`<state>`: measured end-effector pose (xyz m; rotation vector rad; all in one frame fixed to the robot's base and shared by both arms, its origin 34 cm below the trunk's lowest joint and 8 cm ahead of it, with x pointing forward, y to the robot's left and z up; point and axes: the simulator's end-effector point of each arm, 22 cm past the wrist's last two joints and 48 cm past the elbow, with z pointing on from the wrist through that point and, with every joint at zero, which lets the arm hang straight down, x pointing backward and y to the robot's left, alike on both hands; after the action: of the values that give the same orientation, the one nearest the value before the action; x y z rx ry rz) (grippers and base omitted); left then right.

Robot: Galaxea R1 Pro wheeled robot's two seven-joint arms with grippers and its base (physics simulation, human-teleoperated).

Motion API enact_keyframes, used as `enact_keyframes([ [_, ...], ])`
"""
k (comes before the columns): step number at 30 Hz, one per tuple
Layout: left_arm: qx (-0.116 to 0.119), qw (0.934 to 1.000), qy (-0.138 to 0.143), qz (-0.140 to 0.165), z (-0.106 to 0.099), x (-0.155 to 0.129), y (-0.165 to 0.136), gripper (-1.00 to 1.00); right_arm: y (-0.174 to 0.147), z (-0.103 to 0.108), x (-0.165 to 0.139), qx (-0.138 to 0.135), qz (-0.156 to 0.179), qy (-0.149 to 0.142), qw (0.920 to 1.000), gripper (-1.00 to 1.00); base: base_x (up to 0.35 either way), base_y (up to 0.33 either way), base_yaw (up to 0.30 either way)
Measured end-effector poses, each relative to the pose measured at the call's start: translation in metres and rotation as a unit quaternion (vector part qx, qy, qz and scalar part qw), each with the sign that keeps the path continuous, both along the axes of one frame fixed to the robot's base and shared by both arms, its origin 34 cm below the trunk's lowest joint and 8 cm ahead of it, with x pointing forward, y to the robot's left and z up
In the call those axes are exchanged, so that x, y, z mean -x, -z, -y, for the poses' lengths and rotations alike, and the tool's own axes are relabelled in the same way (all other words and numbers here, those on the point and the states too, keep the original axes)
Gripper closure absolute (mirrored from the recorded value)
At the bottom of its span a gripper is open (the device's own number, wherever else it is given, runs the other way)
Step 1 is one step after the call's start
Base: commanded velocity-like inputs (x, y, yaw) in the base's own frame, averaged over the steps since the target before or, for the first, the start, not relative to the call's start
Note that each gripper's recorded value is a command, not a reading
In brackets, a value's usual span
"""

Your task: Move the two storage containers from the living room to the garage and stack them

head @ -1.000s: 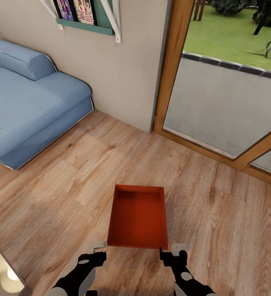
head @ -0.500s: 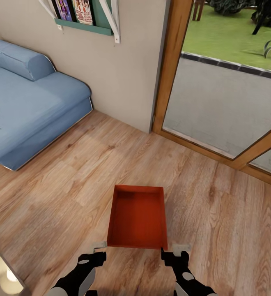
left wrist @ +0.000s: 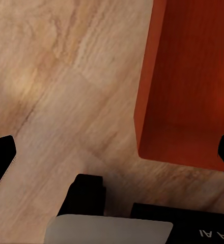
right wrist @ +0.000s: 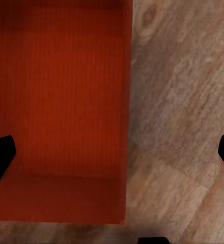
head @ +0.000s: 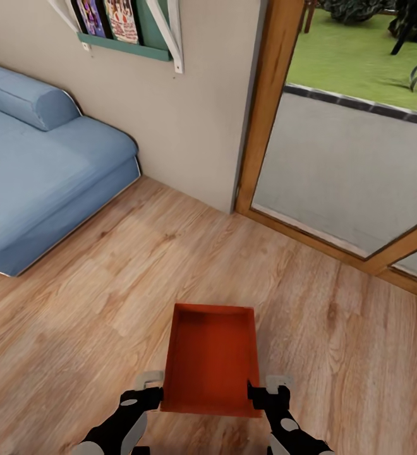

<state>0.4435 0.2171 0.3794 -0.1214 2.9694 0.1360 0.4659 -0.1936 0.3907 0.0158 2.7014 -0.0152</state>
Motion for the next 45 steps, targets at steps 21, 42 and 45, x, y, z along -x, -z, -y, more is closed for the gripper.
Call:
enact_keyframes([
  [21, 0.001, 1.0000, -0.001, 0.000, 0.001, 0.000, 0.000, -1.00, 0.000, 0.000, 0.000, 0.000, 0.000, 0.000, 1.0000, -1.00, 0.123, 0.000, 0.000],
  [42, 0.007, 1.0000, -0.001, 0.000, 0.011, 0.001, 0.031, -1.00, 0.032, 0.004, 0.002, 0.008, 0.000, 0.001, 1.0000, -1.00, 0.000, 0.000, 0.000],
  [45, 0.007, 1.0000, -0.001, 0.000, 0.011, 0.002, 0.036, -1.00, 0.037, 0.003, 0.002, 0.007, 0.000, 0.001, 1.0000, -1.00, 0.000, 0.000, -0.050],
])
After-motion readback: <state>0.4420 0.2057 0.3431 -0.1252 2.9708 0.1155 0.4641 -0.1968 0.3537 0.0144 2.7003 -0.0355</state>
